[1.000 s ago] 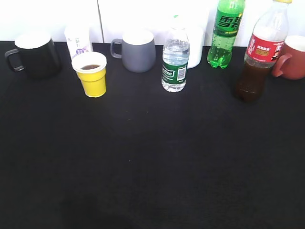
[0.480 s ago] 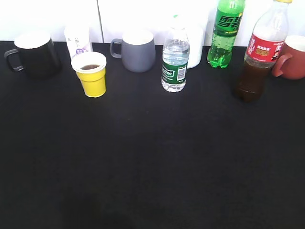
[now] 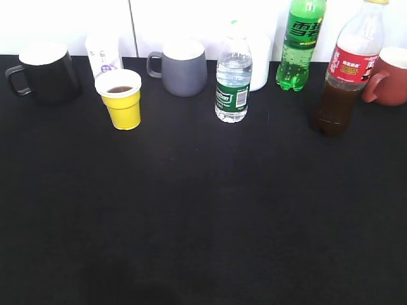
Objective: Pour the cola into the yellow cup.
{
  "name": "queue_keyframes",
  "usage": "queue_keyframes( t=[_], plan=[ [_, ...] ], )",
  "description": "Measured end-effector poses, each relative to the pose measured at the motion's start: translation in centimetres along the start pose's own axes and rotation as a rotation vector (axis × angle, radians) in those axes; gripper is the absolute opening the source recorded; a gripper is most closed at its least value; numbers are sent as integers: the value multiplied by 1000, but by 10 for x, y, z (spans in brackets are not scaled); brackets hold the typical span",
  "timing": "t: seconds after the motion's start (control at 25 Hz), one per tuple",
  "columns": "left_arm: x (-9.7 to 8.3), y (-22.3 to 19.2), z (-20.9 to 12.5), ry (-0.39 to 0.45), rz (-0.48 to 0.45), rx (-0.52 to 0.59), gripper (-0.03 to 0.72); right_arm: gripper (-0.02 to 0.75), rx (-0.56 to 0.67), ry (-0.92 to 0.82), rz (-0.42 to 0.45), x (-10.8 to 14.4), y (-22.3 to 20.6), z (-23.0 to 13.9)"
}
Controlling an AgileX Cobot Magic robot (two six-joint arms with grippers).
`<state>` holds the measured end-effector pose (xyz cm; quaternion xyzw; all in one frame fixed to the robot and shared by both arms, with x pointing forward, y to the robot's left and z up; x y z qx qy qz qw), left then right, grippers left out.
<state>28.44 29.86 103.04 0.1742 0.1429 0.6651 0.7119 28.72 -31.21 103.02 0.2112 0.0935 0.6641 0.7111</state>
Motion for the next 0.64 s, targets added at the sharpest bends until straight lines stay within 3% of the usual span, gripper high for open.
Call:
queue_keyframes(
  t=[0.64],
  plan=[
    [1, 0, 0, 7, 16, 0, 230, 585, 0, -1, -2, 0, 0, 0]
  ],
)
Point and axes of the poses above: a point on each arm's last joint axis where the gripper is mounted, y pointing back along that axis away from the gripper, x along the wrist's bending axis when the last joint is at zero, z = x × y, the point moved 6 cm from there along -y, pointing out along that axis toward the gripper, and after that the axes turned 5 degrees about -y, right-handed, at the moved point
